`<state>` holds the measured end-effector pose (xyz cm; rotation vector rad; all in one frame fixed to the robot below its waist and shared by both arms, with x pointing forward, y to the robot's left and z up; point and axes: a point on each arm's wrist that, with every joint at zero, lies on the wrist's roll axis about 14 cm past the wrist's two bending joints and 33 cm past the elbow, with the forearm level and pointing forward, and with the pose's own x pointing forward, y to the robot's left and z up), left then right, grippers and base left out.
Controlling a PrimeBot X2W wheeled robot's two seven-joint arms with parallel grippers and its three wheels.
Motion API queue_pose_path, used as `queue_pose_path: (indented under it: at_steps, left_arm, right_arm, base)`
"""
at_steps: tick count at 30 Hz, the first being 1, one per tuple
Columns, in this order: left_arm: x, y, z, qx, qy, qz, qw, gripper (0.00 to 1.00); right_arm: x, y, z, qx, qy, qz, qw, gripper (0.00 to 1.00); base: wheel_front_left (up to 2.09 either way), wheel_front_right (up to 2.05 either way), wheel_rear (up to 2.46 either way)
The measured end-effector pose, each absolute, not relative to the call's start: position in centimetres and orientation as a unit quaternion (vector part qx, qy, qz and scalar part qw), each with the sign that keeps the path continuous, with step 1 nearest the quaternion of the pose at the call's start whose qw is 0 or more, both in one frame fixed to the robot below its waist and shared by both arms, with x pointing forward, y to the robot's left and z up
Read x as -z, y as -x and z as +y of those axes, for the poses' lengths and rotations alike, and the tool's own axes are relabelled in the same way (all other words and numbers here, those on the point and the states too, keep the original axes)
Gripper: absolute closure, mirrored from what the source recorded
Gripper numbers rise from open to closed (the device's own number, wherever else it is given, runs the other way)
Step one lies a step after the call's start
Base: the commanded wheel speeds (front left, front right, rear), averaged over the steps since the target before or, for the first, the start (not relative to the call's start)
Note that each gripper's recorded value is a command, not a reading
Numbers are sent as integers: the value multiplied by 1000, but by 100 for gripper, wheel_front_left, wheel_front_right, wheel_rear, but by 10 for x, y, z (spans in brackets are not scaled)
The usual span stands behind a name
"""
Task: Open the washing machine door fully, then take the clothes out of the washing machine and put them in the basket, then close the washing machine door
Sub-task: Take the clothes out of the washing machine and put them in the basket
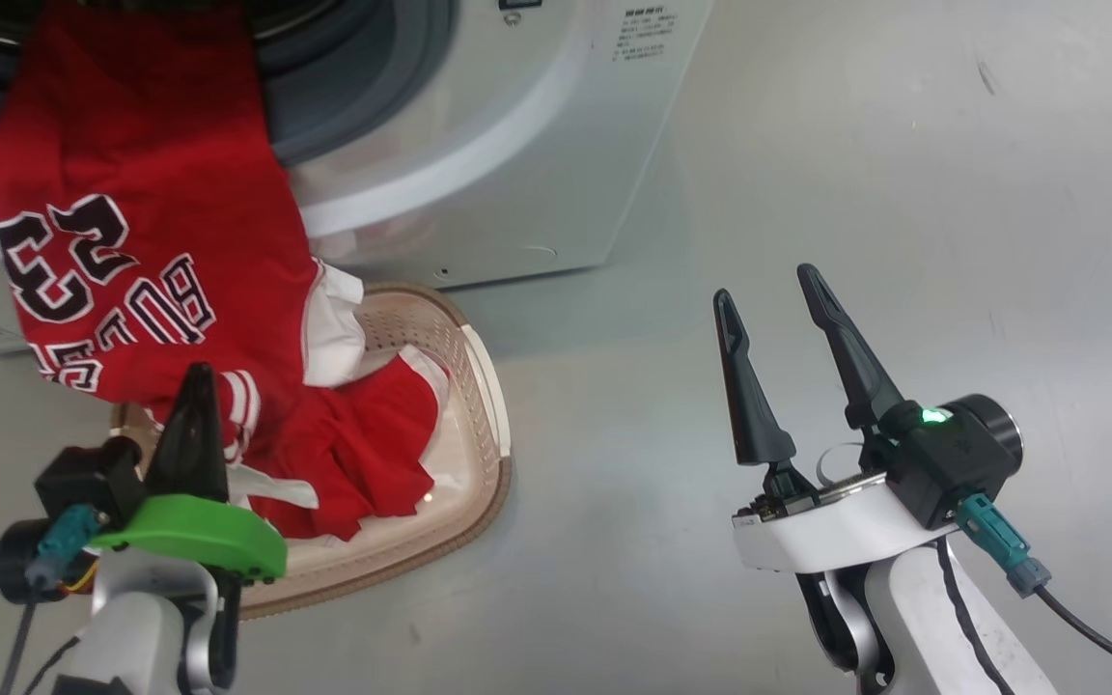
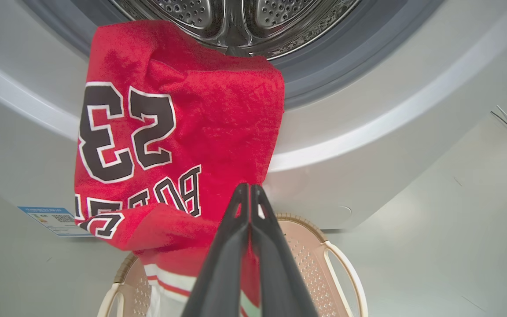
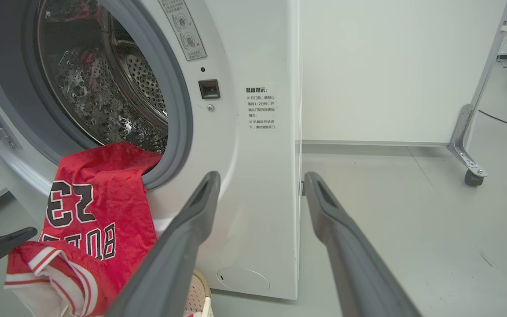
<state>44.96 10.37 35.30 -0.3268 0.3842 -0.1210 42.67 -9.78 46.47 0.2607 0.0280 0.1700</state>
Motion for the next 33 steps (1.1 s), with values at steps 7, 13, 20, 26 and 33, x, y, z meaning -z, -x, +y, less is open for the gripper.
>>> queue_pose_path:
  at_steps: [7, 13, 20, 26, 33]
  left_arm:
    - [-305, -469, 108, 70, 136, 245, 957, 100]
    - [-261, -484, 109, 69, 139, 294, 943, 100]
    - [-218, -488, 99, 73, 150, 344, 924, 100]
    - [-185, -484, 84, 84, 159, 383, 906, 100]
    - [-174, -488, 75, 90, 170, 396, 898, 58]
  right_arm:
    - [-453, -440, -102, -76, -134, 22, 988, 0]
    - [-446, -455, -106, -69, -144, 22, 987, 0]
    - [-431, -465, -117, -53, -140, 34, 988, 0]
    - [-417, -469, -129, -35, -134, 49, 989, 0]
    - [-412, -472, -135, -25, -128, 54, 990, 0]
  base:
    - [0, 0, 0]
    - [0, 0, 0]
    - [0, 0, 0]
    - [0, 0, 0]
    - [0, 0, 0]
